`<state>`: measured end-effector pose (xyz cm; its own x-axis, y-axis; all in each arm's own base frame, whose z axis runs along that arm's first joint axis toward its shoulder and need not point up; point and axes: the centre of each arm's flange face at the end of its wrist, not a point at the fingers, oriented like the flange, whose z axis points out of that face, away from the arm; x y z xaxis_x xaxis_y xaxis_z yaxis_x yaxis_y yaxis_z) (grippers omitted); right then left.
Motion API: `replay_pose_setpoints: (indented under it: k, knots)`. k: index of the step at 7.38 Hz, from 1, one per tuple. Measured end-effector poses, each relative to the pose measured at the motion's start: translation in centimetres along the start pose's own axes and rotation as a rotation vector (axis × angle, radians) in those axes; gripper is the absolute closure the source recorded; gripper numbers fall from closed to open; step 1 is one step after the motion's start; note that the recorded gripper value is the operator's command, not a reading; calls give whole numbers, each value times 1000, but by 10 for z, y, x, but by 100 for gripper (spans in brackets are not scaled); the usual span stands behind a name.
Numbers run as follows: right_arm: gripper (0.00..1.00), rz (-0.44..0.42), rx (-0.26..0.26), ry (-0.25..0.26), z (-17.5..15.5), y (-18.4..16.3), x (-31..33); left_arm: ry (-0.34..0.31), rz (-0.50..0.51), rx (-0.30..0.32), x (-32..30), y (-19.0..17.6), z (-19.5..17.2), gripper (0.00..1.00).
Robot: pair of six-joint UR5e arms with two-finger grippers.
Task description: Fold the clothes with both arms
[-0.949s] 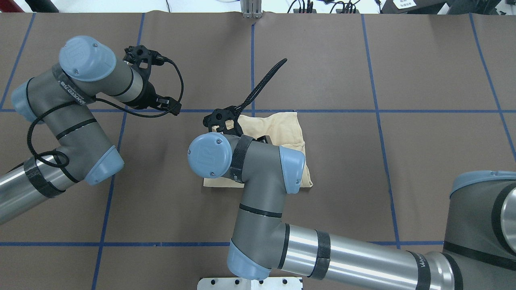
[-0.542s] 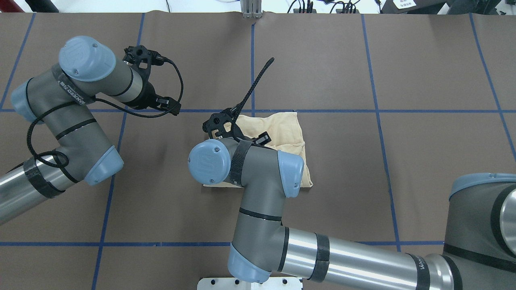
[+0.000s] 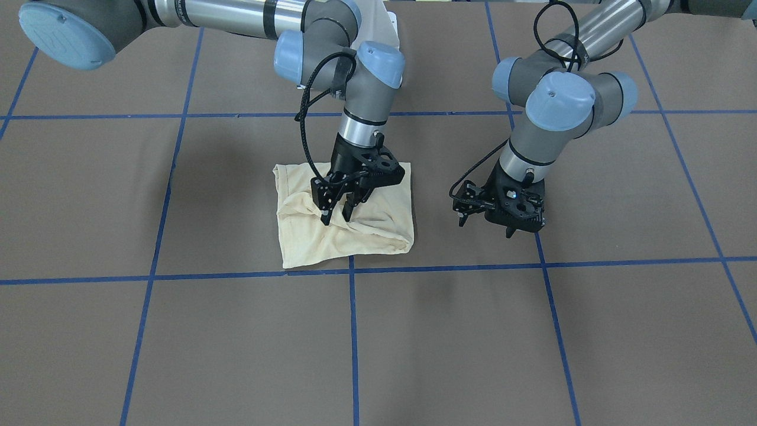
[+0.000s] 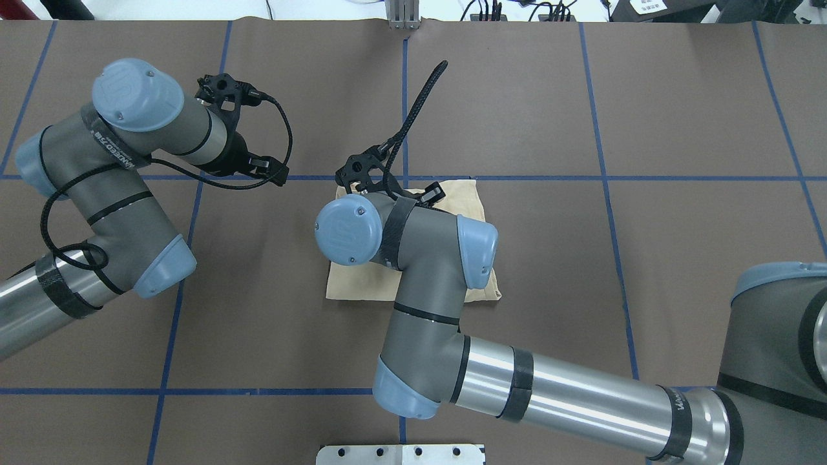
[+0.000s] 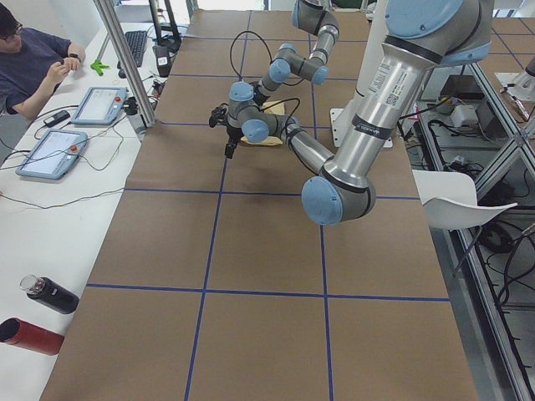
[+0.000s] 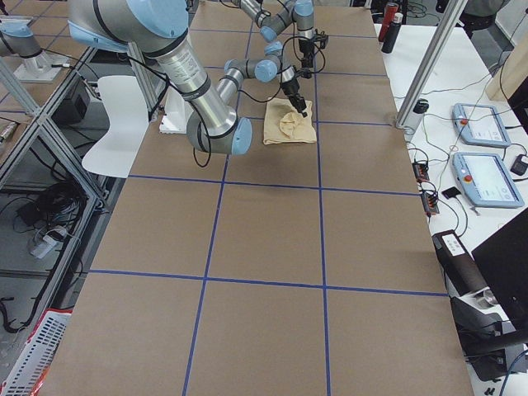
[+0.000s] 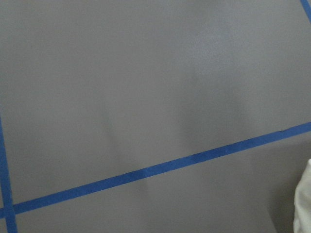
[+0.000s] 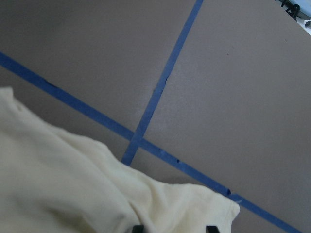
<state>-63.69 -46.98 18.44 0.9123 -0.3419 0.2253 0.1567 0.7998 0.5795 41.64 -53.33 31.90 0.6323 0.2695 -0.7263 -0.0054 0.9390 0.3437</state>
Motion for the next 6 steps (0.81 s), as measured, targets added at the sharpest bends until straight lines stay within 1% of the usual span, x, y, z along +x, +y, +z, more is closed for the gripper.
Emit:
replay_pose_setpoints:
  k: [1,2,3,4,5,6]
  knots:
    - [48,-2,26,-4,17,-15,14,0,0,1,0,1,-1,0]
    - [47,-2,41,-27,21,-34,29,0,0,0,-1,1,-1,0]
    - [46,5,30,-72,16,-49,39,0,-1,0,-1,1,-1,0]
    - [43,11,11,-115,10,-57,45,-1,-1,-1,-2,2,0,0]
    - [43,12,-12,-142,8,-56,49,-2,-1,-1,-2,2,0,0]
    - [45,8,-50,-166,0,-45,56,-2,-1,-2,-2,2,0,0]
